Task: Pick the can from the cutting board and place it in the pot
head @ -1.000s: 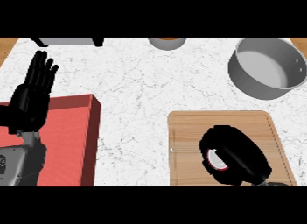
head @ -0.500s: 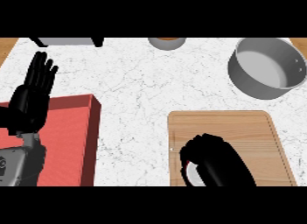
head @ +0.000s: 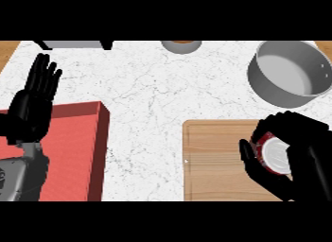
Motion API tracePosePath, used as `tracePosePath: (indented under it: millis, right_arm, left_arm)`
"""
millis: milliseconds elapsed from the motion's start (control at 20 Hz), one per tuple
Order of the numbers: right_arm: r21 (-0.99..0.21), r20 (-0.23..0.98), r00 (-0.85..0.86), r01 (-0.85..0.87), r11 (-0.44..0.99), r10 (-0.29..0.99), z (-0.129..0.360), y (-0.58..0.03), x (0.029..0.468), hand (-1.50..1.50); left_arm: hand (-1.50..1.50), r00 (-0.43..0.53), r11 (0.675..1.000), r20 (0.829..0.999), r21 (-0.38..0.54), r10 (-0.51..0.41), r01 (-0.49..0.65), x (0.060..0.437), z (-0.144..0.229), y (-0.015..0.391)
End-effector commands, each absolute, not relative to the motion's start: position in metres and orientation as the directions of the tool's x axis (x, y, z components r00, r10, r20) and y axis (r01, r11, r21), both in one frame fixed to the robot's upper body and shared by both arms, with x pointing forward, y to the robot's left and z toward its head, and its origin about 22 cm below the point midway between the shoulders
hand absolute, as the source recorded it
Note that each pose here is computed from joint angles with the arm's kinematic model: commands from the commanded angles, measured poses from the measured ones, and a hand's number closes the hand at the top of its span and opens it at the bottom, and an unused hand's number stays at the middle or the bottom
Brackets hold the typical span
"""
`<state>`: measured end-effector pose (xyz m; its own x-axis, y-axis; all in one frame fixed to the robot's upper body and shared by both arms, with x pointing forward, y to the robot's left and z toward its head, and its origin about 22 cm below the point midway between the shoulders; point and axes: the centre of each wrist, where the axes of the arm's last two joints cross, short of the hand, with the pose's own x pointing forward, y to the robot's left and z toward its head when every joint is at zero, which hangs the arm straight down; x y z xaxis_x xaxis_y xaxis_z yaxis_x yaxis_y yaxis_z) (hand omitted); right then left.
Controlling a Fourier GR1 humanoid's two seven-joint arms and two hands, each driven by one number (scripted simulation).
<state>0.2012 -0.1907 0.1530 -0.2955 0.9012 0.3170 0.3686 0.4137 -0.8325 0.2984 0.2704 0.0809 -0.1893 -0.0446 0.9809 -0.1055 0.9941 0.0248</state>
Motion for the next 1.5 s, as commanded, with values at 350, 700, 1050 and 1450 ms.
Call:
tracePosePath:
  millis: [350, 700, 1050, 1450]
  right_arm:
    - [-0.817, 0.361, -0.098, 0.446, 0.365, 0.928, 0.182, -0.33, 0.264, 1.5]
    - [-0.82, 0.377, -0.047, 0.448, 0.357, 0.925, 0.153, -0.413, 0.298, 1.5]
    - [-0.832, 0.391, -0.071, 0.398, 0.386, 0.917, 0.143, -0.468, 0.328, 1.5]
    - [-0.852, 0.343, -0.043, 0.407, 0.33, 0.938, 0.115, -0.487, 0.349, 1.5]
  left_arm:
    - [0.0, -0.191, 0.995, 0.98, 0.033, -0.052, -0.099, 0.307, 0.07, 0.261]
    - [0.0, -0.184, 0.996, 0.982, 0.022, -0.038, -0.089, 0.306, 0.085, 0.275]
    - [0.0, -0.169, 0.997, 0.984, 0.048, -0.058, -0.064, 0.309, 0.077, 0.266]
    - [0.0, -0.203, 0.998, 0.978, 0.031, -0.043, -0.058, 0.315, 0.088, 0.261]
